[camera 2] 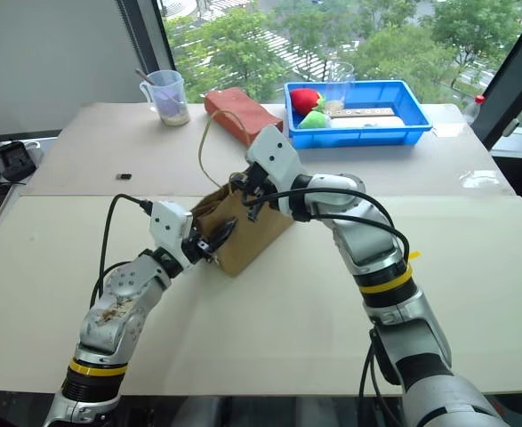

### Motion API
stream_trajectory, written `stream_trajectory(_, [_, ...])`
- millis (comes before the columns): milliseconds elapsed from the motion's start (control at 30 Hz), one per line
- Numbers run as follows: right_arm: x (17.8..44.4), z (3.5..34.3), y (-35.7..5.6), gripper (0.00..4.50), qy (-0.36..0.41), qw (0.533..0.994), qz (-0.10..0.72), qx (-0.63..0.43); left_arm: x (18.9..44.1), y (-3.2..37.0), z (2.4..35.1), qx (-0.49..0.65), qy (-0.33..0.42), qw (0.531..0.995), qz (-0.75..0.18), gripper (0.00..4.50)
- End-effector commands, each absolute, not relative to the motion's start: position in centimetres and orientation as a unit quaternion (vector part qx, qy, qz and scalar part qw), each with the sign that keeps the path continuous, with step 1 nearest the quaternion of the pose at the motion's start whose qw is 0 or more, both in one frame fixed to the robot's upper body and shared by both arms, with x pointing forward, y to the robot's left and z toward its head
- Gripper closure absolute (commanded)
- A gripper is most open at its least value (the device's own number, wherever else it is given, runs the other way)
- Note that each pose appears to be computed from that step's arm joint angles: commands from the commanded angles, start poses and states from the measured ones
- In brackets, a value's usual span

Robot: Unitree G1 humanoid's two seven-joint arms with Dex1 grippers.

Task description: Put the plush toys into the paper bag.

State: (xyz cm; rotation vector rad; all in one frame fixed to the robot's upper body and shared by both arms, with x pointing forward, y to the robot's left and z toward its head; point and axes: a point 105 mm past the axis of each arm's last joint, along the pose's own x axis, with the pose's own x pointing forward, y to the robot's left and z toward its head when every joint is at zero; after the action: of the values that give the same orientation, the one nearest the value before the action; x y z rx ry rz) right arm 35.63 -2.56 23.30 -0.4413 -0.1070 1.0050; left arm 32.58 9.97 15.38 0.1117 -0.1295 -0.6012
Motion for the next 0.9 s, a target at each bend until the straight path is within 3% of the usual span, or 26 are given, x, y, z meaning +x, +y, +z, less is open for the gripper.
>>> stream_trajectory(33, [34.9, 25.1, -2.3, 4.50, -0.083, 0.848, 0.476, -0.217, 32.3, 9.7, 16.4, 0.061, -0.088, 0.947, -0.302, 3.71])
stream_trajectory(100, [34.9, 25.1, -2.3, 4.50, -0.083, 0.848, 0.476, -0.217, 32.2, 9.7, 16.4, 0.060, -0.087, 0.947, -0.303, 4.47])
stream_trajectory(367, [34.8, 25.3, -2.3, 4.50, -0.084, 0.845, 0.483, -0.214, 32.6, 10.0, 17.0, 0.052, -0.083, 0.949, -0.300, 4.47])
stream_trajectory(800, [31.8, 29.0, -4.4, 0.14, -0.098, 0.811, 0.542, -0.198, 34.3, 11.3, 17.9, 0.058, -0.076, 0.941, -0.324, 4.50])
stream_trajectory(900, [29.3, 31.3, -6.4, 0.06, -0.102, 0.787, 0.584, -0.173, 34.4, 11.8, 19.3, 0.034, -0.082, 0.919, -0.383, 4.50])
